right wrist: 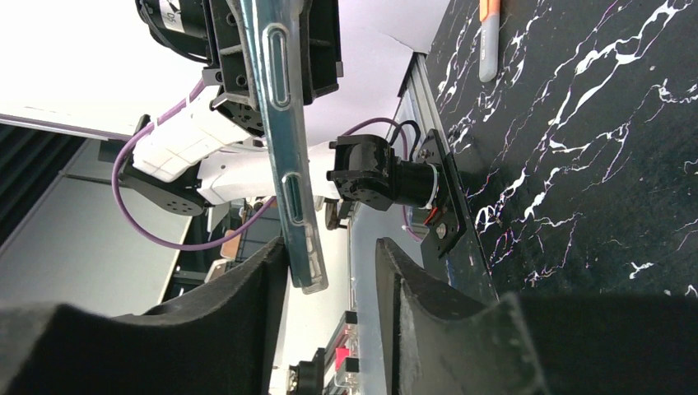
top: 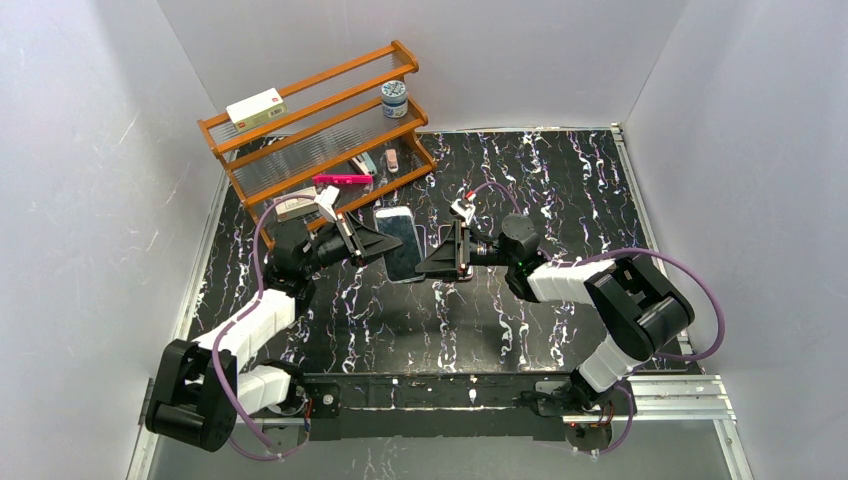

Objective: Put the phone into the phone case

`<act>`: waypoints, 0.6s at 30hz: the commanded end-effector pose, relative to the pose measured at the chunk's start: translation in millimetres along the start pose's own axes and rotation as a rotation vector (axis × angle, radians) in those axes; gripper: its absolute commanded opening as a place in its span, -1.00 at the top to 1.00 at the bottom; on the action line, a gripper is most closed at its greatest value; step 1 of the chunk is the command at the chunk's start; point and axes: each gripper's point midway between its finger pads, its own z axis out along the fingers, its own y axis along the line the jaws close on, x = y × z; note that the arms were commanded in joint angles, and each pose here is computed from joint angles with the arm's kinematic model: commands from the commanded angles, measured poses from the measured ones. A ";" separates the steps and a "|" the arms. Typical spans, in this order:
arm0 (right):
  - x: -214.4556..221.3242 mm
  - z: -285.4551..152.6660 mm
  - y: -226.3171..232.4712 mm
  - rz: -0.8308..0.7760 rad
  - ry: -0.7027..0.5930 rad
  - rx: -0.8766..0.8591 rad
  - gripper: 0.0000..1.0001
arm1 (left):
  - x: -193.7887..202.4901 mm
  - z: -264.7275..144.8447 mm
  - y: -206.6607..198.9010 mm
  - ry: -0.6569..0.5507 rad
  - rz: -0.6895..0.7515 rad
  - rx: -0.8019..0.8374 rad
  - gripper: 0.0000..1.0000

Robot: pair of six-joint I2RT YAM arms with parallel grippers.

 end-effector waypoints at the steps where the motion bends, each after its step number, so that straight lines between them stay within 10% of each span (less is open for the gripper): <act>1: 2.4 -1.2 16.3 -0.053 0.000 -0.045 0.06 | -5.9 1.6 -21.8 -0.008 0.078 0.068 1.00; 11: 2.4 1.8 20.1 -0.021 -0.002 -0.074 0.32 | -3.9 2.3 -9.7 -0.009 0.079 0.045 1.00; 18: 0.0 -0.4 16.8 0.053 -0.047 -0.056 0.97 | -0.2 2.5 26.6 0.019 0.153 -0.086 1.00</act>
